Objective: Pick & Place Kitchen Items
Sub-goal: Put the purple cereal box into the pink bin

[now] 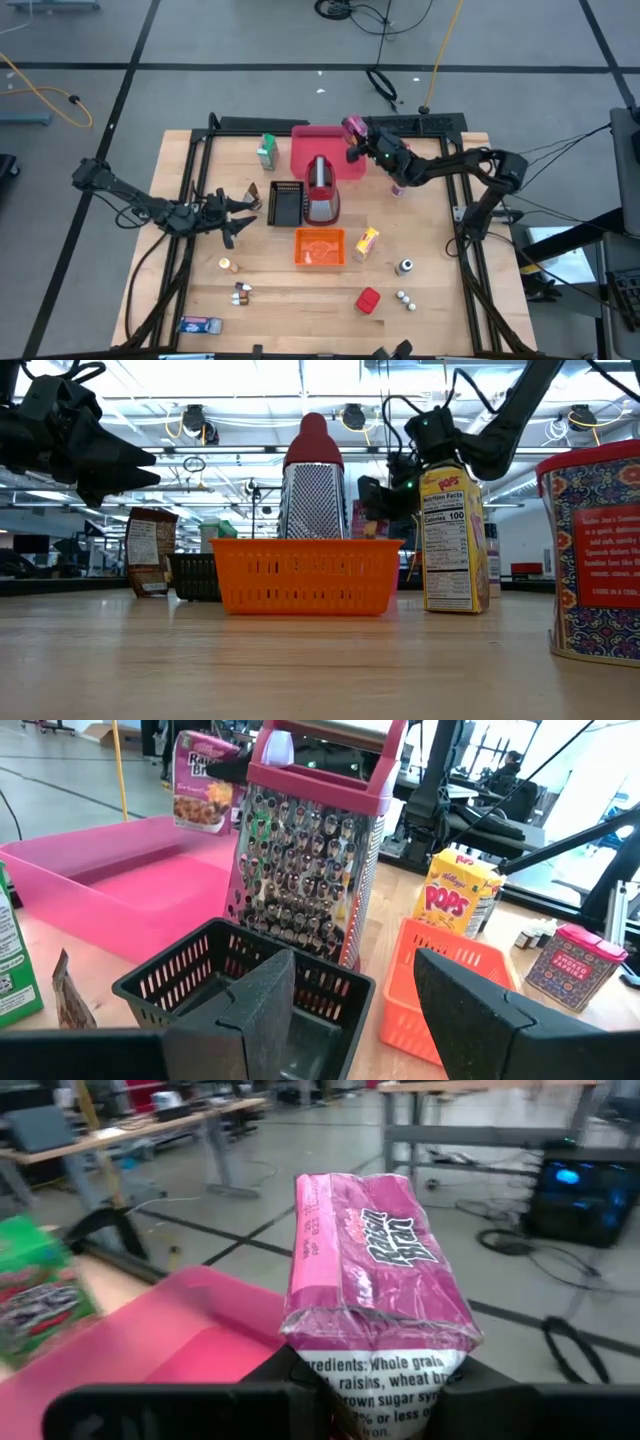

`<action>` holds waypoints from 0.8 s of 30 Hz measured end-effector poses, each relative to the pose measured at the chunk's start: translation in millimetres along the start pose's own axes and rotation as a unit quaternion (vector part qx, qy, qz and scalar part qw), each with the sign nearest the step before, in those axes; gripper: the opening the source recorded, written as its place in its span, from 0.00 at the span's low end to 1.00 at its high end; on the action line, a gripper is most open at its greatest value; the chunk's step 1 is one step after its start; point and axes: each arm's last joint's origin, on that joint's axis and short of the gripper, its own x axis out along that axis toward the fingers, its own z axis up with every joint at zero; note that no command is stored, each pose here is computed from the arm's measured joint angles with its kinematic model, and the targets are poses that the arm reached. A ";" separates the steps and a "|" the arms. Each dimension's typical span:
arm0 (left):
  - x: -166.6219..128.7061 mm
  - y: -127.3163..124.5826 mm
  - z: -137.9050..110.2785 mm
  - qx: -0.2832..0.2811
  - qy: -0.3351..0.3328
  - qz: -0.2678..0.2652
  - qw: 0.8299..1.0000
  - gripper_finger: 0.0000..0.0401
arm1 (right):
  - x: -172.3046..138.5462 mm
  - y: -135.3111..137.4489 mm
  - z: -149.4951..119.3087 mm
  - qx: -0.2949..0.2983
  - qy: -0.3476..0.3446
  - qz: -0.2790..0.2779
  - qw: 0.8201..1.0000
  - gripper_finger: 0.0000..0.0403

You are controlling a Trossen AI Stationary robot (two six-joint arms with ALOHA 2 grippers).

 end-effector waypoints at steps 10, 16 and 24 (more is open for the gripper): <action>0.0 0.0 0.0 0.000 0.000 0.000 1.000 0.52 | 9.3 0.8 -13.6 0.042 -0.021 -0.014 0.999 0.13; 0.0 0.0 0.1 0.000 0.000 0.001 1.000 0.52 | 20.5 4.4 -21.2 0.038 -0.015 -0.028 0.999 0.13; 0.0 0.1 0.0 0.000 0.000 0.001 1.000 0.52 | 26.8 7.5 -26.8 0.034 -0.009 -0.028 0.999 0.14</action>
